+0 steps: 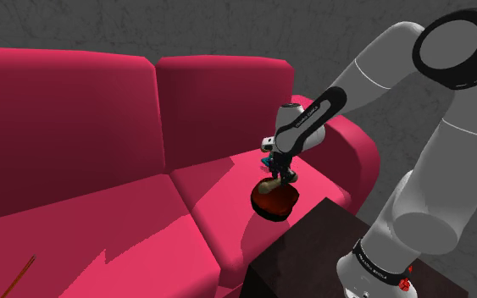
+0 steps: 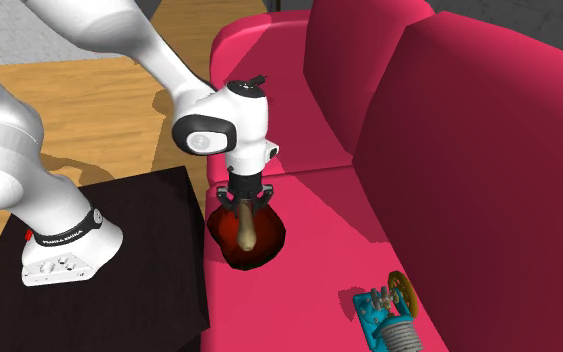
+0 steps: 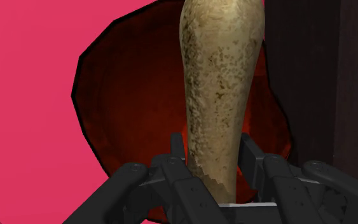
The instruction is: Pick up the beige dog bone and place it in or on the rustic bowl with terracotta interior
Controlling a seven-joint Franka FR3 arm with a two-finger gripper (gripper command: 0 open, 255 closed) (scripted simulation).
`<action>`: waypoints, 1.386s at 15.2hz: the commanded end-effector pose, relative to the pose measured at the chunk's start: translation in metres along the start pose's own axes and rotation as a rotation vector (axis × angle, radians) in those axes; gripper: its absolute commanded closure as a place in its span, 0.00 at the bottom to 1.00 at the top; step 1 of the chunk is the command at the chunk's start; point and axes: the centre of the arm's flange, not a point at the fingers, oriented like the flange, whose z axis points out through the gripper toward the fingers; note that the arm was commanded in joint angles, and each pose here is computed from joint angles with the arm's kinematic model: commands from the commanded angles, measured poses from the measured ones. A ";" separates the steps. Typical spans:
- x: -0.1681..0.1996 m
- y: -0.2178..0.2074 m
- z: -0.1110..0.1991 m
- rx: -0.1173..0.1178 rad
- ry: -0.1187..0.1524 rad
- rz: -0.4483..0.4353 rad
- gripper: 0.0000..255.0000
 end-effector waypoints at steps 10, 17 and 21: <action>0.002 0.004 0.040 -0.001 0.000 0.000 1.00; 0.002 0.004 0.040 -0.001 0.000 0.000 0.00; 0.002 0.004 0.026 -0.001 0.000 0.000 0.00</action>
